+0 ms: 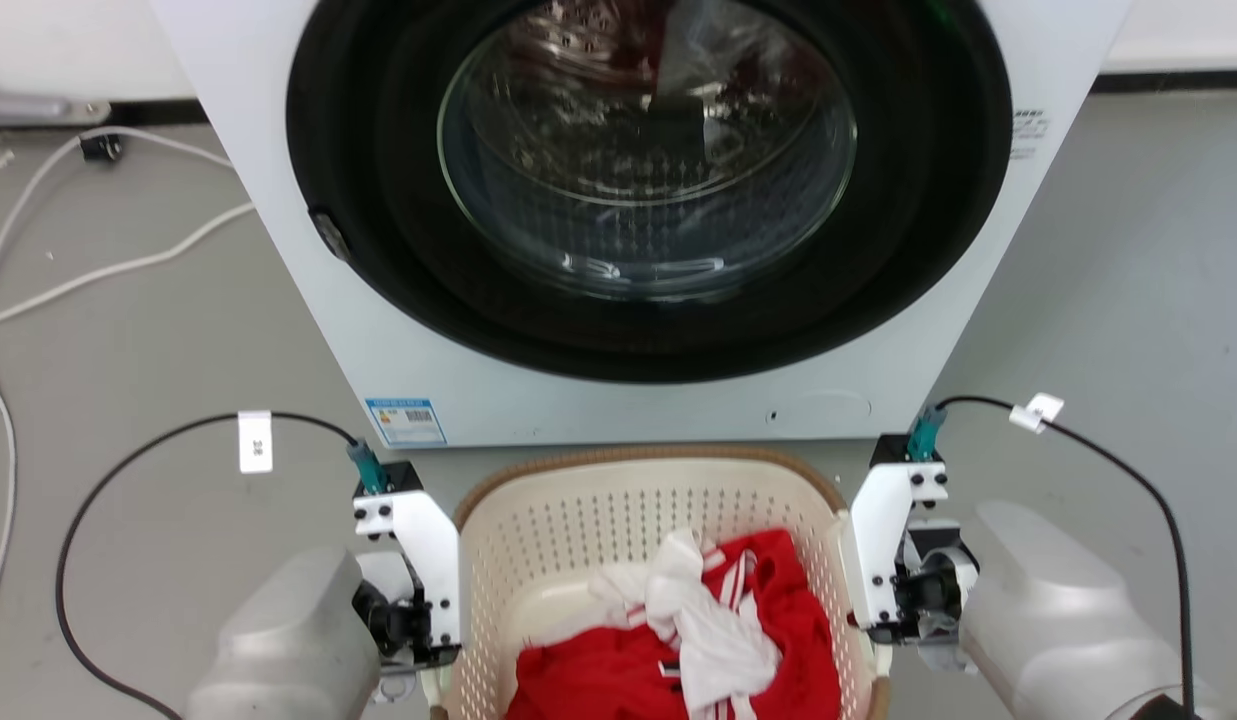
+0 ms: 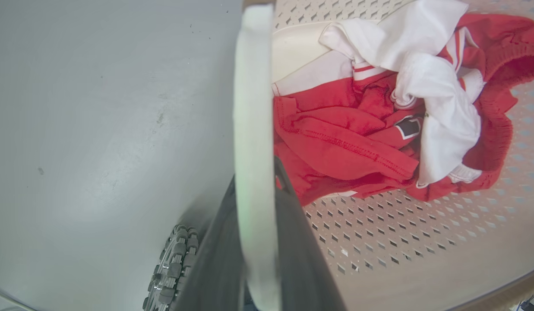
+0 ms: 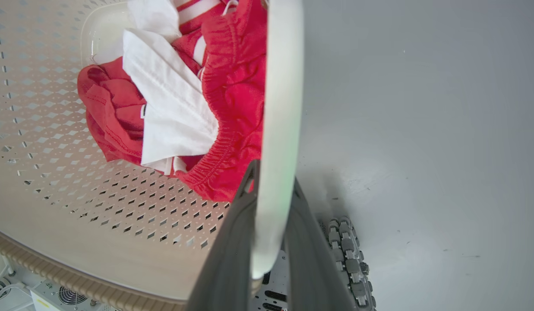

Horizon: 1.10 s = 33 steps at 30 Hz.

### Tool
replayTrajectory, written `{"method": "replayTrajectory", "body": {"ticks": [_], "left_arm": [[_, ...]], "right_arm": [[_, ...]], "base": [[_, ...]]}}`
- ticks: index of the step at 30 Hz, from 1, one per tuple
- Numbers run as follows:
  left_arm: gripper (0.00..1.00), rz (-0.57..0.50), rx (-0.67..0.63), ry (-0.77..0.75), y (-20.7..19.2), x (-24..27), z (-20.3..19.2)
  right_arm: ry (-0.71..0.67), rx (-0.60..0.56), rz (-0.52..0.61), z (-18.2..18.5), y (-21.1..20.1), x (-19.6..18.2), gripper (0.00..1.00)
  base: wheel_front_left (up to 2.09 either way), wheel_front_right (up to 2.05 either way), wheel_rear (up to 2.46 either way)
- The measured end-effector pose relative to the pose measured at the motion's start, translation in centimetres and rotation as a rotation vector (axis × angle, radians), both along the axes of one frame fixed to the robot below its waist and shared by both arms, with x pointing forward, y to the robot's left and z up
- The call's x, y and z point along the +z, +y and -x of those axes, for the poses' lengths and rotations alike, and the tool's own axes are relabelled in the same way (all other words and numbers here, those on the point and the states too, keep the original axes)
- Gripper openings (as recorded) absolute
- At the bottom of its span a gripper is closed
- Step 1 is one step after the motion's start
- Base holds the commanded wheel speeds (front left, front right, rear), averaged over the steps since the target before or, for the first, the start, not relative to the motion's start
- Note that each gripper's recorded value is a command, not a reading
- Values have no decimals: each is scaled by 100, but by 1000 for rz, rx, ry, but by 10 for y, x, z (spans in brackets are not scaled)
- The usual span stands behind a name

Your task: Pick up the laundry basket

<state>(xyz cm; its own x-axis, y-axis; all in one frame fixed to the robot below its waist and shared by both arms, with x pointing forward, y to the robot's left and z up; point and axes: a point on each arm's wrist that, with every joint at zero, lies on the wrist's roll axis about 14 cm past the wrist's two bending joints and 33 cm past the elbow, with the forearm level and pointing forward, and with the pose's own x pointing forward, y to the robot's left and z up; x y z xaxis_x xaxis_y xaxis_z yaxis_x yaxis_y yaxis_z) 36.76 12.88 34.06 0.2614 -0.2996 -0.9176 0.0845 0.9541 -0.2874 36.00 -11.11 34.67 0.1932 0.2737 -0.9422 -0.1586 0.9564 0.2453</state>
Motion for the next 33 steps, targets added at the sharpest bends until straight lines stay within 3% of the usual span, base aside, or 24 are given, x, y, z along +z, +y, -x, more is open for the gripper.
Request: {"method": "replayTrajectory", "body": {"ticks": [7, 33], "left_arm": [[0, 4, 4, 0, -1, 9, 19], [0, -8, -12, -83, -2, 24, 28]], "right_arm": [[11, 4, 8, 18, -2, 9, 0], [-31, -7, 7, 33, -3, 13, 0]], "base": [[0, 0, 0], [0, 0, 0]]}}
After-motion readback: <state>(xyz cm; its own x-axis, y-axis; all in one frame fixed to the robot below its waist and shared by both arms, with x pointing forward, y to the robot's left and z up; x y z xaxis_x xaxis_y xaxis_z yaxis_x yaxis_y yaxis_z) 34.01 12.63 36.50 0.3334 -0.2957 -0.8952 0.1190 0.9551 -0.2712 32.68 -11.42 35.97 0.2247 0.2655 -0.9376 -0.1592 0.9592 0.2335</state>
